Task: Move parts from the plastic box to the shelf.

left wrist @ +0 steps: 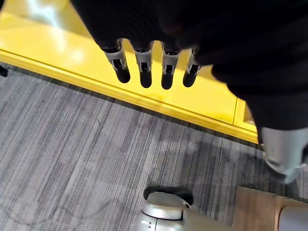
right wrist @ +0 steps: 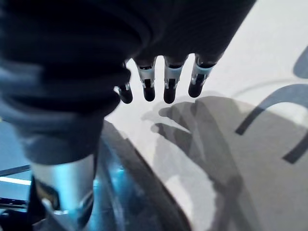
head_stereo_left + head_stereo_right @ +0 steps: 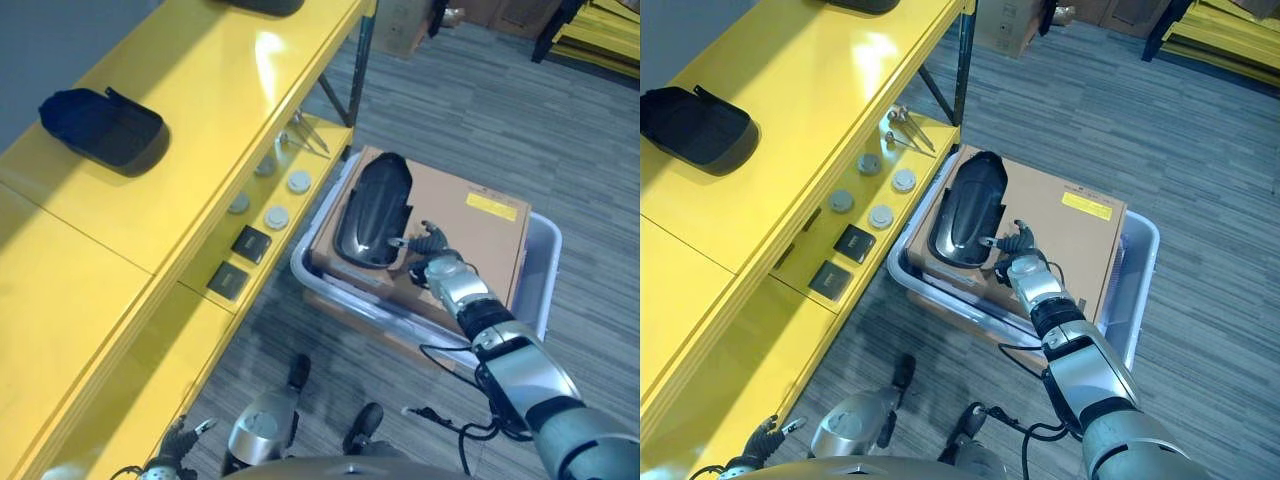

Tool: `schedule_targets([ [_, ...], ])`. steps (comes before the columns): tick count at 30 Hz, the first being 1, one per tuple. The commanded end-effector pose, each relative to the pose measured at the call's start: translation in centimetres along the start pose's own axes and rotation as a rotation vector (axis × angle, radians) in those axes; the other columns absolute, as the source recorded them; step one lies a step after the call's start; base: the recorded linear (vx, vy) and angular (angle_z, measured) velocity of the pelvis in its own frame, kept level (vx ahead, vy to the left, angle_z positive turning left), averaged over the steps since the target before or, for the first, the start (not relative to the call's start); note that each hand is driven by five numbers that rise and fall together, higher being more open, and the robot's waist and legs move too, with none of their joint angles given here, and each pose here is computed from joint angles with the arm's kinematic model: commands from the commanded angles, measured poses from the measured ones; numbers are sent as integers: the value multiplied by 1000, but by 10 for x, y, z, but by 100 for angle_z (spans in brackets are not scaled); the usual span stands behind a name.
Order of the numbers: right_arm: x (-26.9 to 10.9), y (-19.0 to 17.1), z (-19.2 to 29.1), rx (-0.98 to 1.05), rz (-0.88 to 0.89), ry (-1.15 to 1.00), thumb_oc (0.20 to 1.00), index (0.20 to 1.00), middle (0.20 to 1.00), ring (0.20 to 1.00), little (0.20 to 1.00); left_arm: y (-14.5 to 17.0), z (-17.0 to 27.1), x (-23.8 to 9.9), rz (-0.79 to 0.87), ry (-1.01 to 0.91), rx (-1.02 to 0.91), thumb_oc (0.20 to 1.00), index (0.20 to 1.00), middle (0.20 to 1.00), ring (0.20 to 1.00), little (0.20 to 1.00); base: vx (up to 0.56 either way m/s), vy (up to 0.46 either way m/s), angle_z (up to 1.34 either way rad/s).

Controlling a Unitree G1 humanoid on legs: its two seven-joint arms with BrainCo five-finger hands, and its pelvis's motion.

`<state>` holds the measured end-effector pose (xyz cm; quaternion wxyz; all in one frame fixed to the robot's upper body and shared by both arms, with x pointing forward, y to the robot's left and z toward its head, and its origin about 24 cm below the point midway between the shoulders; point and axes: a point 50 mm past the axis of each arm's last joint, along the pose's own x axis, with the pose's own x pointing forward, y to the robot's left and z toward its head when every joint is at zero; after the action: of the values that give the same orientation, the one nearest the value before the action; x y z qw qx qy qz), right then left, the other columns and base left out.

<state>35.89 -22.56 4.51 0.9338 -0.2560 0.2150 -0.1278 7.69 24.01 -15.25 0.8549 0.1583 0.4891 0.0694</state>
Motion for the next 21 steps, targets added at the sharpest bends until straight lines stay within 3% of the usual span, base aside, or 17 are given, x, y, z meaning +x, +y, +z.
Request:
schedule_targets([
  [1,5,-18,9,-104,-70,-23,1000,1000,1000,1000,1000,4,7,3,-2,-32,46,1000,1000,1000,1000,1000,-55,-4,8],
  [6,9,-34,-8,-220,-173,51,1000,1000,1000,1000,1000,7,17,6,9,-70,37,1000,1000,1000,1000,1000,-62,-10,7],
  [13,12,-46,-1,-188,-220,43,1000,1000,1000,1000,1000,10,32,10,12,-116,32,1000,1000,1000,1000,1000,-60,7,6],
  [14,12,-46,1,-185,-221,37,561,561,561,561,561,10,33,10,13,-118,31,1000,1000,1000,1000,1000,-40,10,9],
  [15,12,-47,4,-186,-218,25,200,200,200,200,200,11,33,10,17,-122,29,1000,1000,1000,1000,1000,-19,16,5],
  [21,12,-47,9,-166,-204,2,200,200,200,200,200,11,35,10,22,-133,18,1000,1000,1000,1000,1000,0,0,0],
])
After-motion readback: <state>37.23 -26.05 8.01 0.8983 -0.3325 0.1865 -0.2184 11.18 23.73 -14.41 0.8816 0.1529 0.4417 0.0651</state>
